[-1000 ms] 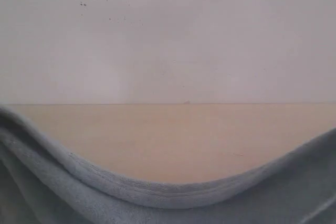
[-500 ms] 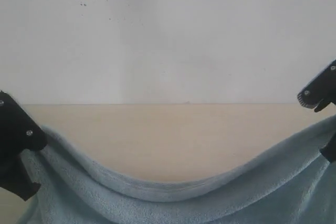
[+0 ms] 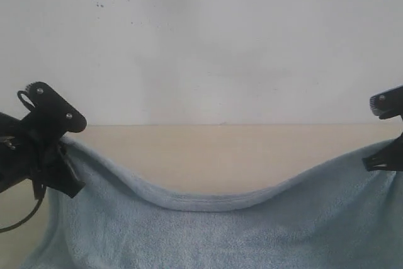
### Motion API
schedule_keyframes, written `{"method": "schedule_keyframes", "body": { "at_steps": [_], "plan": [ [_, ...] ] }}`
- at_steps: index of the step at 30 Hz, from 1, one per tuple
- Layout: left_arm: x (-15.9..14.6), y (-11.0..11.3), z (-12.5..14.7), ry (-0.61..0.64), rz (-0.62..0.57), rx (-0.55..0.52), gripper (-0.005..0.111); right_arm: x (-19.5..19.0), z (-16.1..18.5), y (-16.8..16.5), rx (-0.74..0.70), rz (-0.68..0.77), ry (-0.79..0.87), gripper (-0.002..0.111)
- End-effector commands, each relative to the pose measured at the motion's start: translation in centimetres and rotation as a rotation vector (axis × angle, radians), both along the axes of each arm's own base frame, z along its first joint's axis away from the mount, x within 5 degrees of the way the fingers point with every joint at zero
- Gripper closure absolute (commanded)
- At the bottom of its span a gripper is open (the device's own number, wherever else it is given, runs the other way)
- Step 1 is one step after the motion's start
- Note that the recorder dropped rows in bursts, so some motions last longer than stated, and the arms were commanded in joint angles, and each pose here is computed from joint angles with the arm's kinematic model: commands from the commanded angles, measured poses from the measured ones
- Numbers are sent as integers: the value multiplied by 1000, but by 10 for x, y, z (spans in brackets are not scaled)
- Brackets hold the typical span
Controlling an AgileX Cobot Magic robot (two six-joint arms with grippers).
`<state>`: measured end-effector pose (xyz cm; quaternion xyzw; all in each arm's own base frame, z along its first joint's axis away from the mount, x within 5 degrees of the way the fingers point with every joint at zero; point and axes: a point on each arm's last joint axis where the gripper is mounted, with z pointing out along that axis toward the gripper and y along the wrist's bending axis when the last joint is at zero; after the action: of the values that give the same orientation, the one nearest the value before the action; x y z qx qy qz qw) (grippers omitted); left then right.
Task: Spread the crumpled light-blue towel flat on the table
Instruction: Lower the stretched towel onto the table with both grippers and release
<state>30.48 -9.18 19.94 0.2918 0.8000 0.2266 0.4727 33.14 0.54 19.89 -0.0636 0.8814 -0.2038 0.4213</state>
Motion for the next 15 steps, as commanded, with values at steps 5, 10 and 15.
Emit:
{"method": "schedule_keyframes", "body": {
  "at_steps": [5, 10, 15],
  "plan": [
    [28, -5, -3, -45, 77, -24, 47, 39, -11, -2, -20, -56, -20, 105],
    [43, -1, 1, -86, 214, -118, 34, 45, -18, 1, 6, -41, -5, 68],
    [51, 5, -6, -18, 277, -193, 33, 44, -15, -7, -49, -108, -27, 45]
  ]
}}
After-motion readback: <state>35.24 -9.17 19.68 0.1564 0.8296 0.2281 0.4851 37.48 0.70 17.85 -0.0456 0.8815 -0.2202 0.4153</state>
